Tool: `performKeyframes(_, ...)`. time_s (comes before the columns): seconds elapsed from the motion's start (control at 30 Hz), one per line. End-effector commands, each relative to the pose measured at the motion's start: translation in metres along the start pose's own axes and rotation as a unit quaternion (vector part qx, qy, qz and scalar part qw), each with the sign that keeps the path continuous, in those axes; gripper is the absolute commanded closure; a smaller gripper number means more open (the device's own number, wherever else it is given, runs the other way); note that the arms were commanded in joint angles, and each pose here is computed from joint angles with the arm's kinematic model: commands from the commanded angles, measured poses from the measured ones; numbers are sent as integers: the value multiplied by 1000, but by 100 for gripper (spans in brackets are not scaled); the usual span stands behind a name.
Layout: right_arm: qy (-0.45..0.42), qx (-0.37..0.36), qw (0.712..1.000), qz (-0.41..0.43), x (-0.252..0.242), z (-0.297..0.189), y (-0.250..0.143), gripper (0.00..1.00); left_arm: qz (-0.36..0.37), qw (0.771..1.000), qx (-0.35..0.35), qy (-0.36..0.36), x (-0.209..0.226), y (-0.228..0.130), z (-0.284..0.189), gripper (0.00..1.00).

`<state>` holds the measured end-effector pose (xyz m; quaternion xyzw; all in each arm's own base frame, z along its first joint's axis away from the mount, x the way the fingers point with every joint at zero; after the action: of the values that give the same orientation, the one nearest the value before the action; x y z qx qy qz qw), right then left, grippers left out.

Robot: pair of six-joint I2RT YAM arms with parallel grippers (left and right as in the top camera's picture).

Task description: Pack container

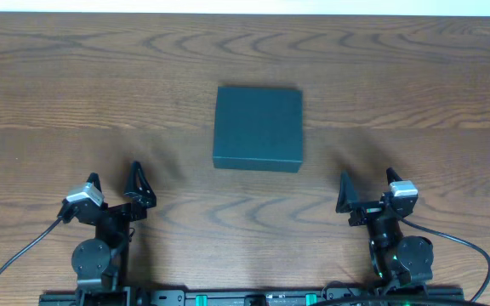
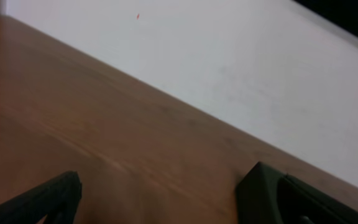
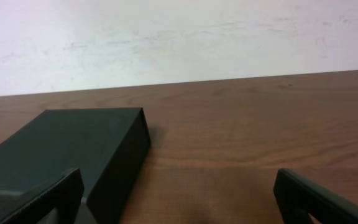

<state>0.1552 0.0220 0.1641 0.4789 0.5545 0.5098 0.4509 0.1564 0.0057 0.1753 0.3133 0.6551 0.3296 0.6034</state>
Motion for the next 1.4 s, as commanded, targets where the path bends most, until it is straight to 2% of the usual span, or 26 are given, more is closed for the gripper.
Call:
performKeyframes(0.0,-2,0,1000,-7,-1,0,-1,1,4,1000,3,5,6,-9,1,2)
performKeyframes(0.27,-2,-1,1000,-7,-1,0,-1,1,28,999,27,20,12,-16,0,2)
performKeyframes(0.5,-2,0,1000,-7,-1,0,-1,1,182,982,46,18,14,-20,0,2)
performKeyframes(0.57,-2,0,1000,-7,-1,0,-1,1,201,978,45,18,14,-20,0,2)
performKeyframes(1.37,-2,0,1000,-7,-1,0,-1,1,200,978,47,18,14,-21,0,1)
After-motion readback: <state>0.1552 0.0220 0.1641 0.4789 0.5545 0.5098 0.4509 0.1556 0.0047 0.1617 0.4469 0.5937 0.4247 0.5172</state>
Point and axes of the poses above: each gripper's point midway between its finger pads, its own z axis out along the fingers, its own x axis along the line the jaws close on, y = z × x, the point moved 9 cm from there along -z, back along the fingers, and after that the axes turned 10 degrees about -z, right-handed, at the moved point
